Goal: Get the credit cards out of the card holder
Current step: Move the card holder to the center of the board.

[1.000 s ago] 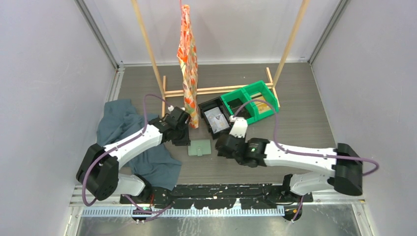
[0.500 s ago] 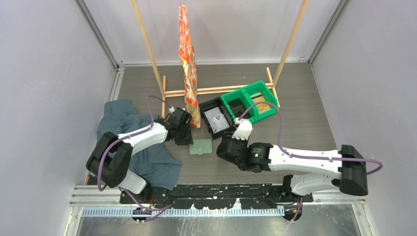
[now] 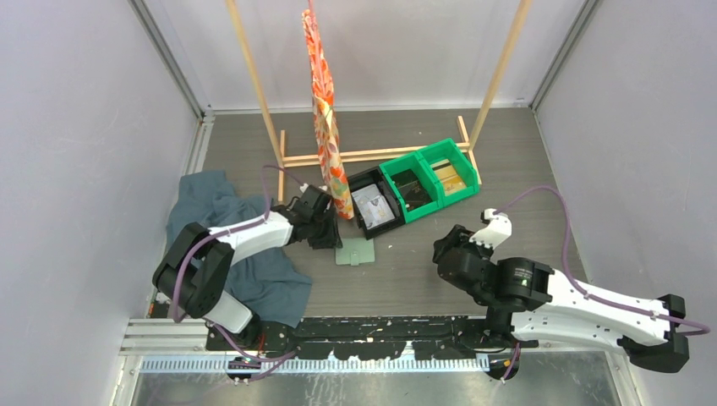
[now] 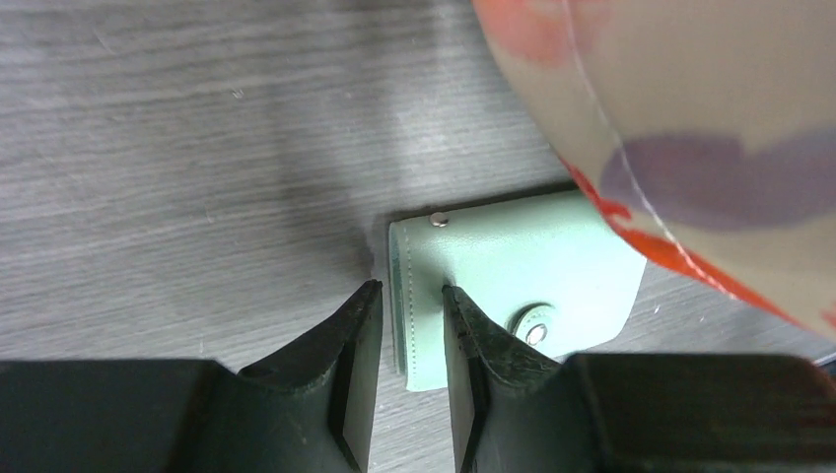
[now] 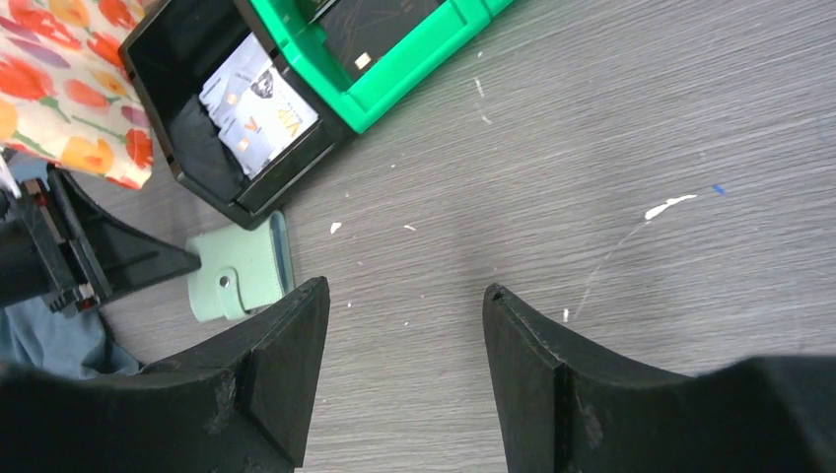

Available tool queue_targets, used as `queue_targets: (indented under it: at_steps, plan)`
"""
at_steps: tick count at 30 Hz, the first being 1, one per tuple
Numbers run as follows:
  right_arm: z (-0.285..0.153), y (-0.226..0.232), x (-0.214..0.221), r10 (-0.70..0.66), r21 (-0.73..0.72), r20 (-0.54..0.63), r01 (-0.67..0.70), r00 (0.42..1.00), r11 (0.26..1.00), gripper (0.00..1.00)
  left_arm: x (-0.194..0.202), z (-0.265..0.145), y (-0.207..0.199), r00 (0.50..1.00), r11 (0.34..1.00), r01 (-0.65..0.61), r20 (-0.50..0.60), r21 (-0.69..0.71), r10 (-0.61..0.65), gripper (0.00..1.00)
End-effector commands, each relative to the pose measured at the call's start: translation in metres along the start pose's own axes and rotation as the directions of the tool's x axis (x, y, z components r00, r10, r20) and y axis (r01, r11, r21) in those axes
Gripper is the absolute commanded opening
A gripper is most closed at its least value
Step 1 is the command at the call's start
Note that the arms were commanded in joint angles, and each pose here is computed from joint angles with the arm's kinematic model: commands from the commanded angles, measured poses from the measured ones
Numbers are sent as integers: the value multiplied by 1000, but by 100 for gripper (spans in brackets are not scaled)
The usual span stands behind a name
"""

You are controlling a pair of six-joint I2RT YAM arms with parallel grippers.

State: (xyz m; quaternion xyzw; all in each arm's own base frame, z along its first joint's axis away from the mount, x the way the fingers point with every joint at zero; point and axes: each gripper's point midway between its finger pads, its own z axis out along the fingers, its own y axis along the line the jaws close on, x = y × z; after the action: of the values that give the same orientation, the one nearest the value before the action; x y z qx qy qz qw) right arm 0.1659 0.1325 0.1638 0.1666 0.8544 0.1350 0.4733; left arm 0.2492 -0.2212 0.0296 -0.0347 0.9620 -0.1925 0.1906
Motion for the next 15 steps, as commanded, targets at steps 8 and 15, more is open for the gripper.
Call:
queue_targets:
  at_steps: [8,15]
  plan:
    - [3,-6,-9,-30,65,48,27,998,997,65,76,-42,-50,976,976,-175,-111,131,190,31]
    - [11,26,12,-56,-17,-20,55,998,998,67,10,-75,-40,958,965,-259,120,-36,262,58]
